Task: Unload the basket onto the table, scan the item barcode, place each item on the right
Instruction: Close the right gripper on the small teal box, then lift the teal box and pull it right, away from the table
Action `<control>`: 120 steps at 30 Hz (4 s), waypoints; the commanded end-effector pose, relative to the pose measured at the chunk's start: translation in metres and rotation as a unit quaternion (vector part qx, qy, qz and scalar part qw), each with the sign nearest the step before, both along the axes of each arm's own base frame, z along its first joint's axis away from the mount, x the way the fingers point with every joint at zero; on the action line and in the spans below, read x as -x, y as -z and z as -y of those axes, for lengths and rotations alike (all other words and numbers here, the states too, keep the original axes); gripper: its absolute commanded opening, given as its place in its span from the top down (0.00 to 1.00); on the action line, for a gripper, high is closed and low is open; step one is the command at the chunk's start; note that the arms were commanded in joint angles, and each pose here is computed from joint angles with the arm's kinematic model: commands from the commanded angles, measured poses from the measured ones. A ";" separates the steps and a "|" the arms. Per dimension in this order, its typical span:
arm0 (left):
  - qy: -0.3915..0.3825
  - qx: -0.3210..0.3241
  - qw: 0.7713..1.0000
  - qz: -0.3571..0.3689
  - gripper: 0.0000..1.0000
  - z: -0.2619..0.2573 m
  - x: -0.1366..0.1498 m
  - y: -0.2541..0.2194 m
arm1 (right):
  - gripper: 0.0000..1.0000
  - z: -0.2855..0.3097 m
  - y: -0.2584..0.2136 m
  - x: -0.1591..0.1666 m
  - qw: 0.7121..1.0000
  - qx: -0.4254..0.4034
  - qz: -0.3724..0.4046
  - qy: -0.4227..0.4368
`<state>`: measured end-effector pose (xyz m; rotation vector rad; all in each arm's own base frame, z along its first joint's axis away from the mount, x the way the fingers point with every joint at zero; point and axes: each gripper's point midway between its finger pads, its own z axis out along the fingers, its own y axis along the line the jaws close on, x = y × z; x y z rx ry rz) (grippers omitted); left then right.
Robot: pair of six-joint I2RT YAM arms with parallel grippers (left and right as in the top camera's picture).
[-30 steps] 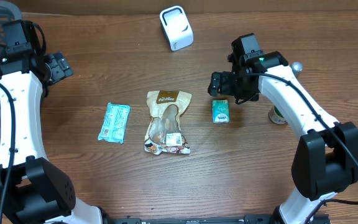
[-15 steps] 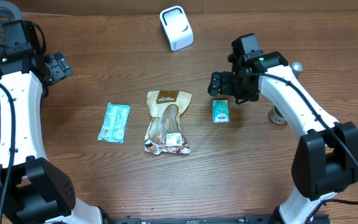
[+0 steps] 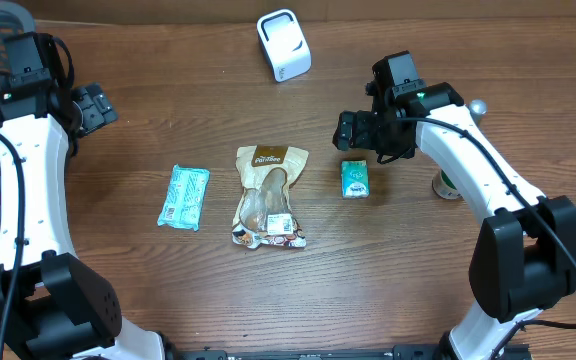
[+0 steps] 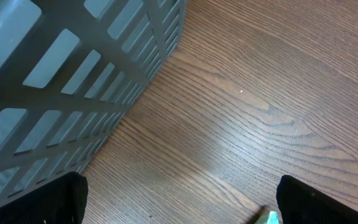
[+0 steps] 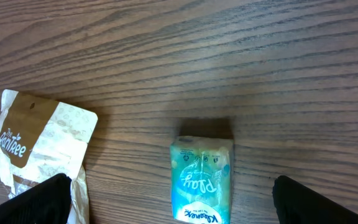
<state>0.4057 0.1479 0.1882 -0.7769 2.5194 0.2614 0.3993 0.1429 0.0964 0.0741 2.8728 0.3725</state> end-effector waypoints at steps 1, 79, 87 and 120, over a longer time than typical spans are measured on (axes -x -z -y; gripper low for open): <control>0.003 -0.012 1.000 0.011 0.00 -0.002 -0.002 -0.011 | 0.00 -0.001 -0.010 -0.004 1.000 -0.004 0.013 -0.002; 0.003 -0.012 1.000 0.011 0.00 -0.002 -0.002 -0.011 | 0.56 0.004 0.060 0.034 0.999 -0.002 -0.026 -0.031; 0.003 -0.012 1.000 0.011 0.01 -0.002 -0.002 -0.011 | 0.62 0.007 0.072 0.039 0.999 0.000 -0.027 -0.029; 0.003 -0.012 1.000 0.011 0.00 -0.002 -0.002 -0.011 | 0.78 0.012 0.077 0.040 0.999 0.013 -0.026 -0.021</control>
